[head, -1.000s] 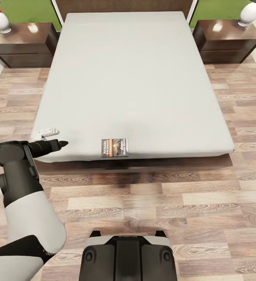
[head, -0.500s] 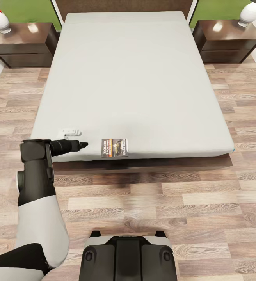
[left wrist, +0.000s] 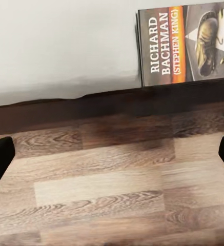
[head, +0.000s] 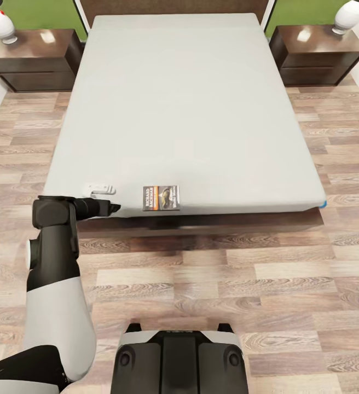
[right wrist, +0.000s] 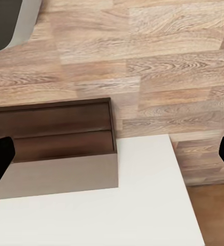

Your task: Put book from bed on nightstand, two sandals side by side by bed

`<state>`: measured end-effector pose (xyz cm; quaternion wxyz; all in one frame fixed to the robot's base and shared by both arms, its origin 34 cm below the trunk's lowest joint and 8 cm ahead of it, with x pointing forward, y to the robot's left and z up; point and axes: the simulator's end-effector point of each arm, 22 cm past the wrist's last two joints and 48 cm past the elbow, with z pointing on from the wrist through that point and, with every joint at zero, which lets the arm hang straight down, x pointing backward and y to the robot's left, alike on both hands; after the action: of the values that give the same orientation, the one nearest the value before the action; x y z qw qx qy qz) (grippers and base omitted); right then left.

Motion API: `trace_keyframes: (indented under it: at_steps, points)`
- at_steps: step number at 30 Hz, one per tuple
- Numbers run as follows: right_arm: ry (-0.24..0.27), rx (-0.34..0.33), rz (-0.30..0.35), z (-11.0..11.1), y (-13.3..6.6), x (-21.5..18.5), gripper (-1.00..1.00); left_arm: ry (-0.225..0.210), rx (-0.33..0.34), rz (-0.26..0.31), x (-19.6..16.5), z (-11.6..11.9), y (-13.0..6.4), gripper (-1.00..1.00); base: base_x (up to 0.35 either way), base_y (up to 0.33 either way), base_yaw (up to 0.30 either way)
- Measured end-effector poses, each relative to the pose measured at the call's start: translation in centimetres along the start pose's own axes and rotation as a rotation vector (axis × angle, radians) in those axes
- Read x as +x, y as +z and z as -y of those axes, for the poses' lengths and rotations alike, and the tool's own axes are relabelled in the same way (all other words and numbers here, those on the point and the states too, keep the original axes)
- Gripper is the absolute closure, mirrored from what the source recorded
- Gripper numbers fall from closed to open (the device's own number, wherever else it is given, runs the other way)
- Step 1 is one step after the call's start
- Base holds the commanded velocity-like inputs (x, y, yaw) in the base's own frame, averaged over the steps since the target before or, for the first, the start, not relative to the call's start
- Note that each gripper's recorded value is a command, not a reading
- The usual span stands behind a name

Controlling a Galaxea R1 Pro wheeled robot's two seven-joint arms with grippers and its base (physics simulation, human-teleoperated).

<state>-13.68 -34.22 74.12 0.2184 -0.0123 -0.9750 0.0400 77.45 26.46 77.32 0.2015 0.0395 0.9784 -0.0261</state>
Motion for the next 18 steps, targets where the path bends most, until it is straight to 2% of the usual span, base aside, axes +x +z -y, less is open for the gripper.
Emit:
trace_keyframes:
  at_steps: [18]
  points:
    - [0.002,0.0,0.0,-0.06,0.0,0.02,-1.0,0.012,-0.026,0.017,-0.55,-0.76,-0.69,-1.0,-0.333,0.0,0.0]
